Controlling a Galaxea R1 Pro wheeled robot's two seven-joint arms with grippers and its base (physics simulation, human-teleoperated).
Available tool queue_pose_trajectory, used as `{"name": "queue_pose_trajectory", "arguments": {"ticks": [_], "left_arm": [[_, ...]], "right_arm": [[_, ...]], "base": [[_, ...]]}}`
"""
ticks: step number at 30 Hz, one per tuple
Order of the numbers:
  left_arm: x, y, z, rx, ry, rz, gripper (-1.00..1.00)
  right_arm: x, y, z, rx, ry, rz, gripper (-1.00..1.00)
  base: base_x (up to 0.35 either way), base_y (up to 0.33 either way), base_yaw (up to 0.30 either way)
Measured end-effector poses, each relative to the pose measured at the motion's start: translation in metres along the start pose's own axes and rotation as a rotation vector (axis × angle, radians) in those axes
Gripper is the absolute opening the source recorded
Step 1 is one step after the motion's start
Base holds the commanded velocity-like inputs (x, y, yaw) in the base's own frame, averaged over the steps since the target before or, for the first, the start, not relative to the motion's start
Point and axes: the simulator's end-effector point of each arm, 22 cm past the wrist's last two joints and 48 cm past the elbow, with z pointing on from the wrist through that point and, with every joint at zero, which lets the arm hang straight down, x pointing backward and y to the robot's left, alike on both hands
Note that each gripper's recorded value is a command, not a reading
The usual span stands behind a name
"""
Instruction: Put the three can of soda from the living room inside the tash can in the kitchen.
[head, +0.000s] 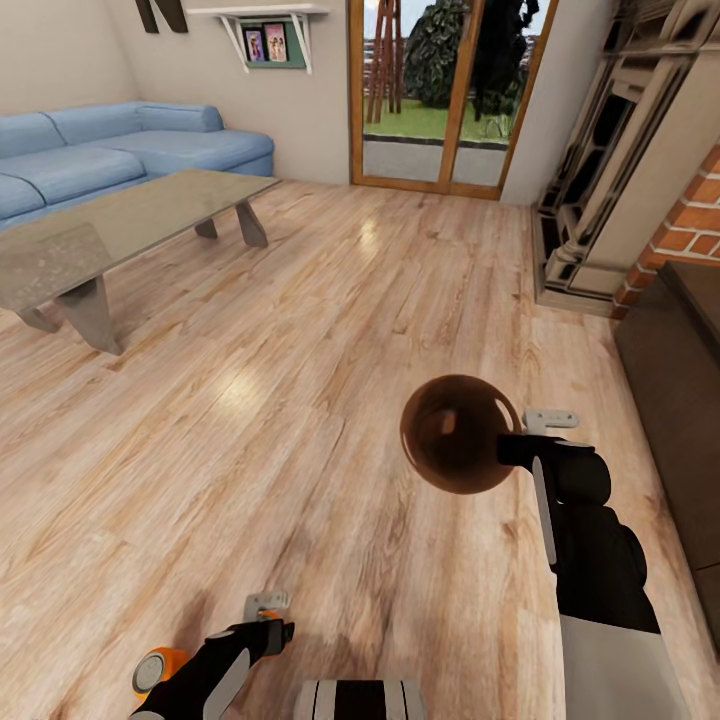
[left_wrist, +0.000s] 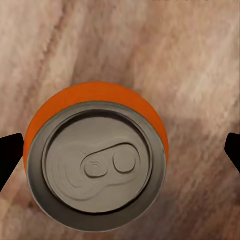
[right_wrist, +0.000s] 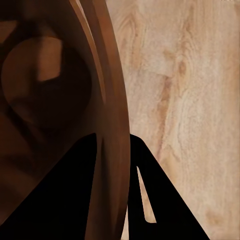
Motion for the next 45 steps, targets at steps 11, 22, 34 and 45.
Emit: {"name": "queue_pose_trajectory", "arguments": {"ticks": [11,22,34,45], "left_arm": [[0.0018,0.0000,0.0011,-0.001,0.004,0.000,1.00],[0.0019,-0.0004,0.0011,0.000,0.004,-0.001,1.00],[0.0014,-0.0006,0.0011,0.000,0.000,-0.003,-1.00],[-0.0016,-0.0025,-0.0023,0.007,-0.007,-0.002,-1.00]], "right_arm": [[0.0024,0.0004,0.0019,0.000,0.005,-0.001,-1.00],[0.0026,0.0004,0.0020,0.000,0.005,-0.001,-1.00],[0.0028,-0.0005,0.0020,0.002,0.005,-0.002,-1.00],[-0.0029,-0.0013,-0.0037,0.002,-0.007,0.000,-1.00]], "base": [[0.000,0.000,0.000],[0.000,0.000,0.000],[0.000,0.000,0.000],[0.000,0.000,0.000]]}}
